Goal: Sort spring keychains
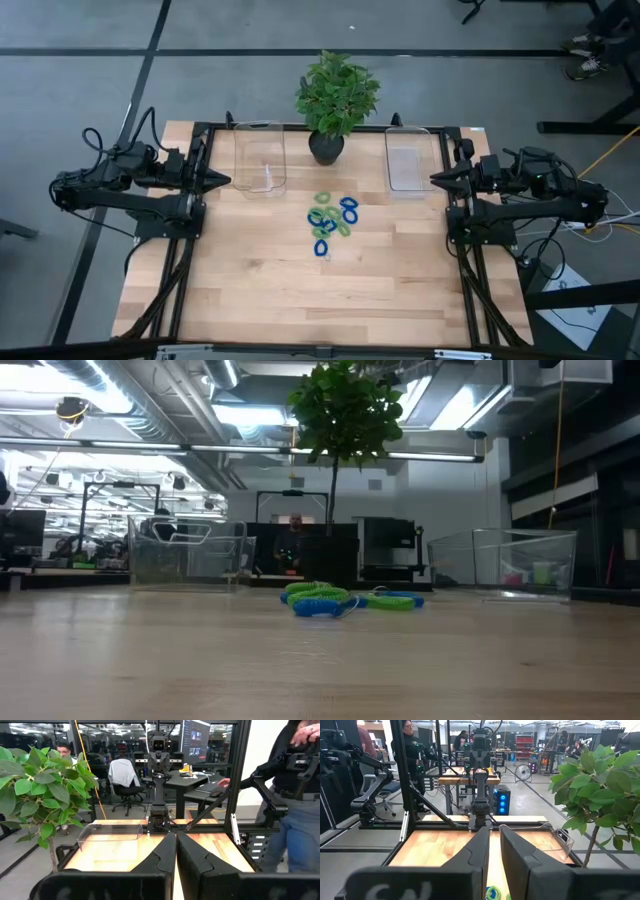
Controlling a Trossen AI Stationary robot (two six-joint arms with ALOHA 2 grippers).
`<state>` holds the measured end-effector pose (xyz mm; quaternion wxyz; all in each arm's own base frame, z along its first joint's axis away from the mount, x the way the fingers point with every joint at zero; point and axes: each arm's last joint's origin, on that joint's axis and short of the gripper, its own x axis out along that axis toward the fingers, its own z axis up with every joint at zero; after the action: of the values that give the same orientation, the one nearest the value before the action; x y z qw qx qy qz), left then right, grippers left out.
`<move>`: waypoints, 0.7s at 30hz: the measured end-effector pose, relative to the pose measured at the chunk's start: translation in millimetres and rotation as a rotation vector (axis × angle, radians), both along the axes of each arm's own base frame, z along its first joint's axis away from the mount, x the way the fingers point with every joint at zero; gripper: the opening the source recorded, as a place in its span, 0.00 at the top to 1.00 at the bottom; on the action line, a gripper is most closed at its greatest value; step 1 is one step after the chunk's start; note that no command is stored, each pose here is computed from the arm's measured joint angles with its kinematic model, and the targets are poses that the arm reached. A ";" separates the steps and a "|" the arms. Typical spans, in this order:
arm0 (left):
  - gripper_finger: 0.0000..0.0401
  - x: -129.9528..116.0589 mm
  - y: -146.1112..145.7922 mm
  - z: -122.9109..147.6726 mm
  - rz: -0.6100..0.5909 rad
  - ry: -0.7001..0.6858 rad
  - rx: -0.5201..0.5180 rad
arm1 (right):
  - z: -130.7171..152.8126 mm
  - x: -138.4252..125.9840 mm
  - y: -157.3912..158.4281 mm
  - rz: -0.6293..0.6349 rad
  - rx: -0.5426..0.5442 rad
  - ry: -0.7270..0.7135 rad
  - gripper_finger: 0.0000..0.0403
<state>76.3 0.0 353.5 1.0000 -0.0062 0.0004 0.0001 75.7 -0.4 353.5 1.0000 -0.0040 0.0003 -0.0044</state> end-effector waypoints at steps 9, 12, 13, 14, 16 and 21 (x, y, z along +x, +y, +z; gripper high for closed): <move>0.98 0.0 0.0 0.0 0.000 0.000 0.000 | -13.1 42.0 -0.2 -0.002 0.000 0.171 0.88; 0.98 0.0 0.0 0.0 0.000 0.000 0.000 | -17.3 60.4 -0.4 -0.003 0.001 0.205 0.88; 0.98 0.0 0.0 0.0 0.000 0.000 0.000 | -19.1 66.0 -0.4 -0.003 0.000 0.218 0.88; 0.98 0.0 0.0 0.0 0.001 0.001 0.000 | -20.9 71.3 -0.4 -0.003 0.001 0.230 0.88; 0.97 0.0 0.0 0.0 0.000 0.000 0.000 | -24.5 82.8 -0.5 -0.003 0.001 0.248 0.88; 0.97 0.0 0.0 0.0 0.000 0.000 0.000 | -40.8 106.7 -0.6 -0.003 0.001 0.357 0.88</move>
<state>76.3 0.0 353.4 1.0000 -0.0063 0.0006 0.0001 182.3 -1.0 312.7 0.9841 -0.0043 0.1777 -0.0051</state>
